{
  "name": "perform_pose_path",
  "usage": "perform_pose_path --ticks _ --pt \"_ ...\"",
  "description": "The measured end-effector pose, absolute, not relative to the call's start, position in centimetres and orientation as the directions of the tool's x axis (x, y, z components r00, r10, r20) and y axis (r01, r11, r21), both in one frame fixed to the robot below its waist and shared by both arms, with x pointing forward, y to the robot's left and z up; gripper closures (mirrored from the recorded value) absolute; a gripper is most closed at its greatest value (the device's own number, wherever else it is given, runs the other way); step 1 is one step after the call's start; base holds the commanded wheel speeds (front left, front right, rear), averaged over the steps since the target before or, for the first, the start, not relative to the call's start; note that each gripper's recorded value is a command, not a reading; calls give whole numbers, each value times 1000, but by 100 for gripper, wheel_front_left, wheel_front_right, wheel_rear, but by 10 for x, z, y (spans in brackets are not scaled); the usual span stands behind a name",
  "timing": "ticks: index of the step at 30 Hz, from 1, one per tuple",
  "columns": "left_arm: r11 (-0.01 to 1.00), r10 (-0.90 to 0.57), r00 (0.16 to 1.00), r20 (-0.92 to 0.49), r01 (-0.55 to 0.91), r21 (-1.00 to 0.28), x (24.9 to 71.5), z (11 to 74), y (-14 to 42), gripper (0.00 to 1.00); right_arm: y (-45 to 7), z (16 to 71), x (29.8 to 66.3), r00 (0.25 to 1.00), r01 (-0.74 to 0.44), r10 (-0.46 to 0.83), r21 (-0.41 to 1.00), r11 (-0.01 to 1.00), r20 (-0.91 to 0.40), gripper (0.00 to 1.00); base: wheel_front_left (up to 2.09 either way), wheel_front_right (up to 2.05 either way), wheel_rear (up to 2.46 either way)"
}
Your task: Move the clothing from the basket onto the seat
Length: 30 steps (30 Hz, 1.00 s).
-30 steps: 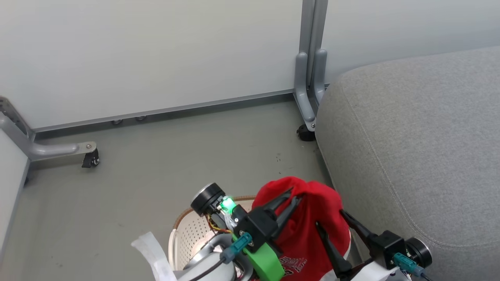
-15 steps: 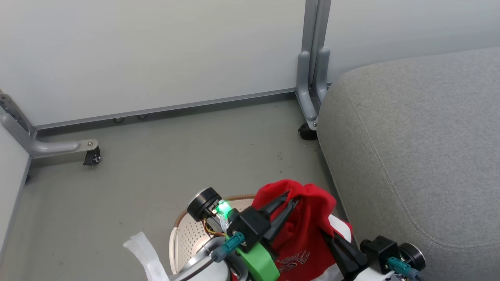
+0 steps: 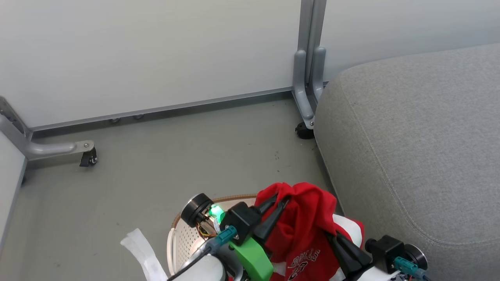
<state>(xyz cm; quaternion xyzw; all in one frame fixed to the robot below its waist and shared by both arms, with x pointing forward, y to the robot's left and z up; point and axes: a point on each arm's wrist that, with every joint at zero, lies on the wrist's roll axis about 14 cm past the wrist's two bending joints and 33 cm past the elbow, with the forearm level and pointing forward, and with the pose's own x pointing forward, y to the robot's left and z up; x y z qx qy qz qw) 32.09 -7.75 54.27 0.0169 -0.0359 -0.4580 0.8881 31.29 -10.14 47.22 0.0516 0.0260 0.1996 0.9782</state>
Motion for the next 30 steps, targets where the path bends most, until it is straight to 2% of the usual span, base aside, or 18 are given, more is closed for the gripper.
perform_pose_path --ticks 1,17,24,30 --pt "584 -812 582 50 810 55 322 543 -77 0 -102 473 313 920 -386 391 111 916 -28 100 0 0 0" --pt "552 -834 551 38 833 22 320 535 -85 0 -124 484 319 947 -319 320 112 941 7 100 0 0 0" --pt "519 -854 519 38 854 1 319 530 -95 0 -150 495 319 969 -246 243 98 964 38 100 0 0 0" --pt "459 -887 459 43 888 -14 315 525 -113 0 -176 503 311 985 -164 159 86 983 60 100 0 0 0"
